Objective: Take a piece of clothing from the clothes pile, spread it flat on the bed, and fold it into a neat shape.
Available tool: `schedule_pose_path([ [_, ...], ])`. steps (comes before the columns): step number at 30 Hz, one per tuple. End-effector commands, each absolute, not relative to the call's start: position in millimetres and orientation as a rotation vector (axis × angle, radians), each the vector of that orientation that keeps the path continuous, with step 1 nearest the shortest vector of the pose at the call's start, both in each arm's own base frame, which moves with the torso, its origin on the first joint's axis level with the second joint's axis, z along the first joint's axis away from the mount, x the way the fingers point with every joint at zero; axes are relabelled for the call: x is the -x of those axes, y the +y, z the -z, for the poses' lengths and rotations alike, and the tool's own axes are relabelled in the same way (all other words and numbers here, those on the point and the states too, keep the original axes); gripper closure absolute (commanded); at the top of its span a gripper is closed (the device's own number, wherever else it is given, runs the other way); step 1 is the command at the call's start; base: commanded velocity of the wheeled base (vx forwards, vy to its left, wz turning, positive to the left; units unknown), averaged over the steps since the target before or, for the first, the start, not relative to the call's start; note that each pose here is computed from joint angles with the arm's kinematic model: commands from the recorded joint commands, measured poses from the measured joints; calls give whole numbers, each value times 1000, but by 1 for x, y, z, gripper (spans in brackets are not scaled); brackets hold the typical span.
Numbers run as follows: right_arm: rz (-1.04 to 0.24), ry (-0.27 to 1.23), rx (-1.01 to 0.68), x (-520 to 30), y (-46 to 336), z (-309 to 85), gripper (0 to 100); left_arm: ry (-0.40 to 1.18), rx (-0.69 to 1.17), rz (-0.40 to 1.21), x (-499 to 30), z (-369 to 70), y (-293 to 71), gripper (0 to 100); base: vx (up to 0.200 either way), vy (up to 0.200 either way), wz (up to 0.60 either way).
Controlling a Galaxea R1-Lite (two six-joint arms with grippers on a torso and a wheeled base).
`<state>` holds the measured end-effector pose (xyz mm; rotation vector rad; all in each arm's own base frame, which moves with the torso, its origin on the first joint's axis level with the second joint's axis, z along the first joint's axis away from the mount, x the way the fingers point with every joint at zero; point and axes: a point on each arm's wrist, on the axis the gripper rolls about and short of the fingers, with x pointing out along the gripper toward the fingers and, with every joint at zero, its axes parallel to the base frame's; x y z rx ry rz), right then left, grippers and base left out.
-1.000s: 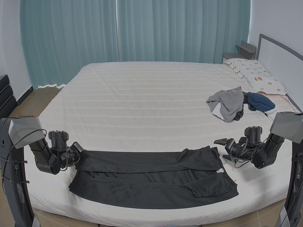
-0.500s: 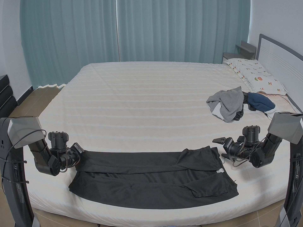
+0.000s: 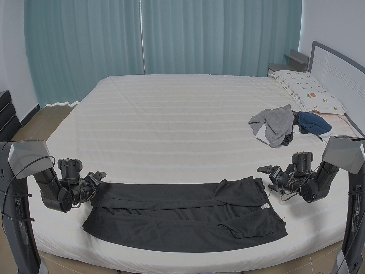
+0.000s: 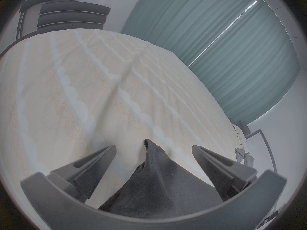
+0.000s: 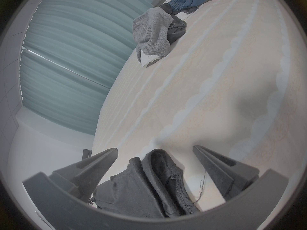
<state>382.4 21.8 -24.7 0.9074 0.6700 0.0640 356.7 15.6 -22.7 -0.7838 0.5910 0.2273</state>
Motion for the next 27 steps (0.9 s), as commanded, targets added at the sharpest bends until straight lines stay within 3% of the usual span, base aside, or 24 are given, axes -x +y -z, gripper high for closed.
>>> schedule_pose_path([
  [1, -68, 659, -911, -380, 21, 18, 0, 563, 790, -216, -355, 13, 18, 0, 0, 0, 0],
  [10, -81, 628, -913, -359, 19, -13, 0, 486, 798, -202, -344, -20, 25, 0, 0, 0, 0],
  [17, -85, 652, -999, -337, 31, -33, 0, 527, 800, -195, -326, -21, 19, 0, 0, 0, 0],
  [27, -107, 724, -995, -320, 50, -29, 0, 628, 823, -208, -306, -6, 7, 0, -180, 0, 0],
])
